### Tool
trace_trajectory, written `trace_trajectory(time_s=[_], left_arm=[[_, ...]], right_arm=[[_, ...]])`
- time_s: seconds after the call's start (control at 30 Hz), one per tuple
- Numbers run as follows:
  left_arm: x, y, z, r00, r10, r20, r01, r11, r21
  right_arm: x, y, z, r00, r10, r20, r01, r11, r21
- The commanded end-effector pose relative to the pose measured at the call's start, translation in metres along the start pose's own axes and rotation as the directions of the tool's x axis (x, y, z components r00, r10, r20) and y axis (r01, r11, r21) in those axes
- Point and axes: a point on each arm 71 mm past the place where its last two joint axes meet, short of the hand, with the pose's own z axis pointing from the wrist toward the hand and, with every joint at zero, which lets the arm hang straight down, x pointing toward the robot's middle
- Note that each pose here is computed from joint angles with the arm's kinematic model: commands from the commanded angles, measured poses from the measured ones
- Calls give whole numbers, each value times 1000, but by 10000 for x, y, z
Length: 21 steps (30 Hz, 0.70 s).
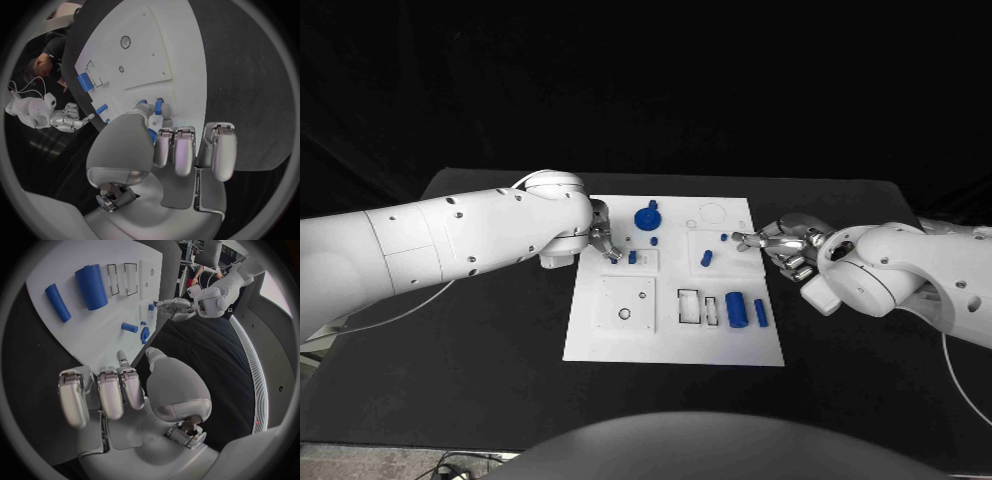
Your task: Assemble the parts on the task board
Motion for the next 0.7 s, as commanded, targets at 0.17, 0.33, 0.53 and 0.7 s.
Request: trace_trajectory(time_s=[0.17, 0.33, 0.53, 0.7], left_arm=[[3, 82, -6, 1000, 5, -5, -5, 991, -137], [1, 91, -2, 1000, 2, -6, -3, 990, -140], [-6, 107, 4, 1000, 0, -6, -1, 989, -147], [-6, 118, 6, 1000, 0, -9, -2, 989, -149]], right_arm=[[14, 5, -2, 1000, -9, -6, 9, 1000, -5], [19, 9, -2, 1000, -10, -7, 10, 1000, -5], [11, 2, -4, 1000, -9, -5, 9, 1000, -4], [12, 3, -4, 1000, -9, -5, 9, 1000, -4]])
